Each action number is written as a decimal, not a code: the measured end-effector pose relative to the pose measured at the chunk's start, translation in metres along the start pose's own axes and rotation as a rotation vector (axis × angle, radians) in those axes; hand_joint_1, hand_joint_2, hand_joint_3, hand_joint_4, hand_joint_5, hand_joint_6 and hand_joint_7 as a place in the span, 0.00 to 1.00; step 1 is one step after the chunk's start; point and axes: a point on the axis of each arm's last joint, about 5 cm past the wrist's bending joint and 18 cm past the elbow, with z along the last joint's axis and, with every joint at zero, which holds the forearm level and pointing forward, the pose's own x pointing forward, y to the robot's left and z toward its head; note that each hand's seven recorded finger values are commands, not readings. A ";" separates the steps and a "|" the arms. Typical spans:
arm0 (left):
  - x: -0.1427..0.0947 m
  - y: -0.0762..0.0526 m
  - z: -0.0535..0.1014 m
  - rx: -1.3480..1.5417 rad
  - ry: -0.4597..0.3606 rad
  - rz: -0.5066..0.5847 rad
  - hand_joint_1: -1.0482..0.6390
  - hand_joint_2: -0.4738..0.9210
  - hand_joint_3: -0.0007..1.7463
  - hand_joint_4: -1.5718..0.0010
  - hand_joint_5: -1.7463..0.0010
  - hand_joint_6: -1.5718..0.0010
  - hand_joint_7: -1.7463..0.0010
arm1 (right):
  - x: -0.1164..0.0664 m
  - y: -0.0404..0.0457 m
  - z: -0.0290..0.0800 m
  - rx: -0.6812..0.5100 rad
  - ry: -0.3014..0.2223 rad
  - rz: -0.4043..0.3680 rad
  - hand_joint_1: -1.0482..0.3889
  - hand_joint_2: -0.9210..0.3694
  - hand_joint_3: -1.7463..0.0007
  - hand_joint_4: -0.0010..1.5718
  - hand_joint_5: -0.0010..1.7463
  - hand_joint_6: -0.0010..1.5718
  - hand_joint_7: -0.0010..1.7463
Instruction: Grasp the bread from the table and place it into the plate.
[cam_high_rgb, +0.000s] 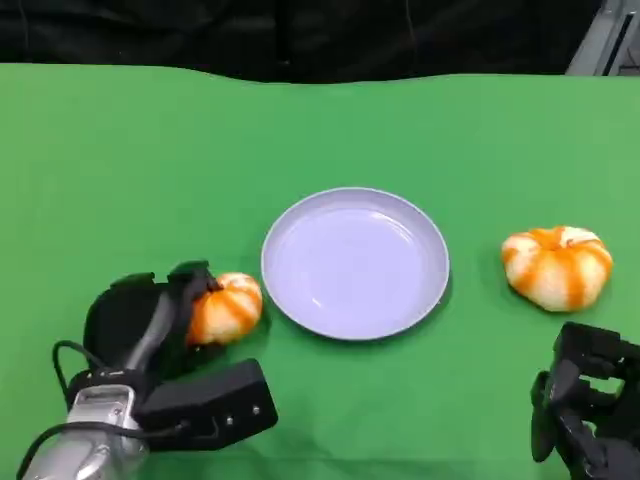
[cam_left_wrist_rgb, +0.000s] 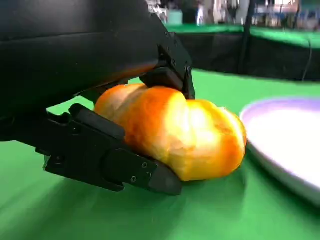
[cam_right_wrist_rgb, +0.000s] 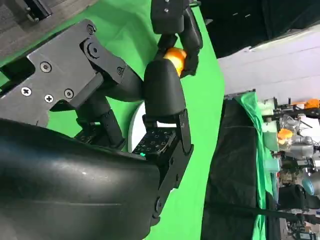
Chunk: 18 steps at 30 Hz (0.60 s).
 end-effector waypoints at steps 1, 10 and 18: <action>0.000 0.001 -0.001 -0.001 -0.002 0.012 0.59 1.00 0.17 0.53 0.00 0.63 0.00 | 0.000 0.0000 0.000 0.000 0.000 0.000 0.62 0.36 0.28 0.57 0.98 0.53 0.86; 0.013 0.029 0.013 -0.037 -0.074 0.169 0.61 0.95 0.22 0.52 0.00 0.60 0.00 | 0.000 0.0001 0.000 0.001 0.006 -0.003 0.63 0.34 0.29 0.57 0.98 0.54 0.86; 0.026 0.033 0.043 -0.067 -0.167 0.169 0.59 0.90 0.25 0.54 0.00 0.62 0.04 | 0.000 -0.0005 0.000 0.003 0.011 -0.002 0.63 0.34 0.29 0.57 0.97 0.54 0.84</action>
